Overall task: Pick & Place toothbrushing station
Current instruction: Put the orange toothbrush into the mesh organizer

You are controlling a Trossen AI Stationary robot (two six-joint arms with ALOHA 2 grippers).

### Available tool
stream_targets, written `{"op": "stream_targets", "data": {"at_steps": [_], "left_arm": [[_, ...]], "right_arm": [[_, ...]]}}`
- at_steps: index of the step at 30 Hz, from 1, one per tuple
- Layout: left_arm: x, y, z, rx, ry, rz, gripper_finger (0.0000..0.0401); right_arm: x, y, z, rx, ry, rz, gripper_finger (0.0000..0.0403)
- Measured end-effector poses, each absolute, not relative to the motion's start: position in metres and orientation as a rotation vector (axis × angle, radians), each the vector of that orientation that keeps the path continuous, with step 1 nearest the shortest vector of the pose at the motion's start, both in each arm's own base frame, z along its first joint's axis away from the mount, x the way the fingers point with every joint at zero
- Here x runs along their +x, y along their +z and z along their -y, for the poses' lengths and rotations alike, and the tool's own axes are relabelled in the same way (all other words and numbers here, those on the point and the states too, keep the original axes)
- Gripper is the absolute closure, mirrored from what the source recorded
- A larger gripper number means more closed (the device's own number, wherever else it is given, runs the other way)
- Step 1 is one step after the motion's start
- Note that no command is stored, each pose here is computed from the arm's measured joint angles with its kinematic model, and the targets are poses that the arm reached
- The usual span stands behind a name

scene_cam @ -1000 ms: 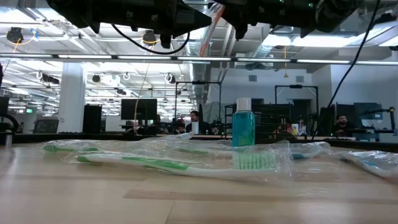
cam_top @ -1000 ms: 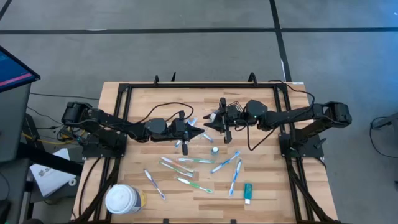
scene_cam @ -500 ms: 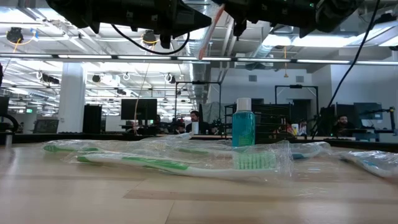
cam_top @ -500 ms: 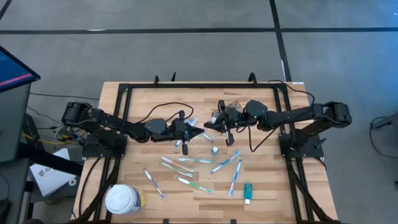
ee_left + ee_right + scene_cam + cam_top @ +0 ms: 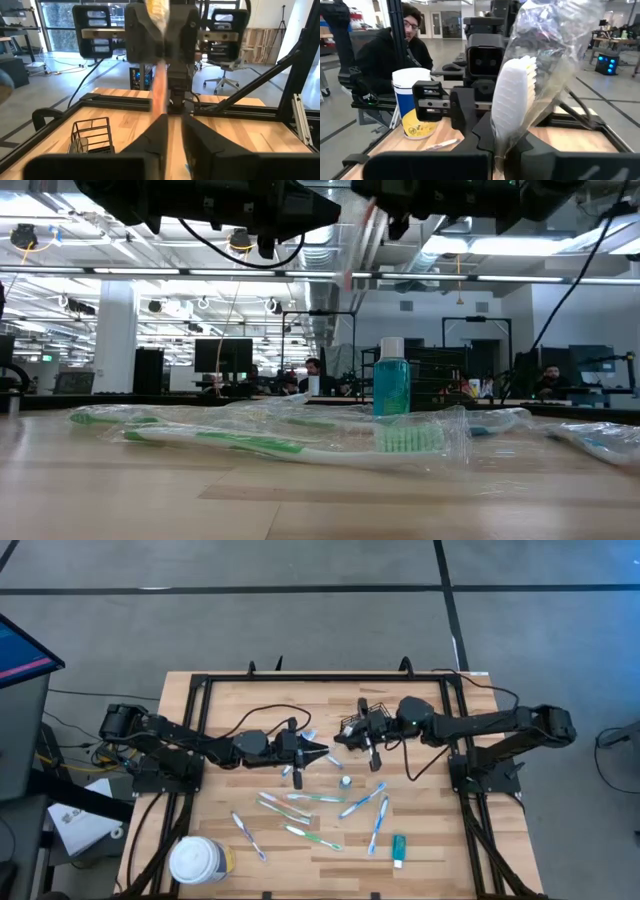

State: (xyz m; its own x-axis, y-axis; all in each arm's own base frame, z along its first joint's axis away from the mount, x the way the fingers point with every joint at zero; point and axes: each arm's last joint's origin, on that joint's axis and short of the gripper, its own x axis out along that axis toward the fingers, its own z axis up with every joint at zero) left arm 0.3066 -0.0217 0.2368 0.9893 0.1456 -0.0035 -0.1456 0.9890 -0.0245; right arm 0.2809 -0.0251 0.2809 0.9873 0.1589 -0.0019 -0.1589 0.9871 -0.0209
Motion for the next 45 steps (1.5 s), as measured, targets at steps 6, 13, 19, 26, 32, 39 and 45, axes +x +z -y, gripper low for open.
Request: {"op": "stream_targets", "data": {"at_steps": [6,13,19,26,32,39,45], "left_arm": [[0.307,0.237,0.022,-0.023,0.146,-0.002,0.0302],[0.307,0.237,0.022,-0.025,0.146,-0.003,0.0297],[0.307,0.237,0.022,-0.025,0.146,-0.005,0.0297],[0.307,0.237,0.022,-0.025,0.146,-0.005,0.0297],[0.307,0.237,0.022,-0.025,0.146,-0.005,0.0297],[0.307,0.237,0.020,-0.026,0.151,-0.005,0.0297],[0.307,0.236,0.020,-0.025,0.151,-0.008,0.0297]], "right_arm": [[0.263,0.292,0.034,-0.056,0.078,-0.034,0.0401],[0.252,0.292,0.055,-0.047,-0.031,-0.092,0.0402],[0.236,0.292,0.068,-0.056,-0.096,-0.097,0.0402],[0.209,0.277,0.080,-0.033,-0.199,-0.107,0.0402],[0.192,0.275,0.096,-0.027,-0.318,-0.153,0.0403],[0.184,0.269,0.111,-0.008,-0.395,-0.202,0.0403],[0.180,0.268,0.116,-0.001,-0.407,-0.215,0.0403]]}}
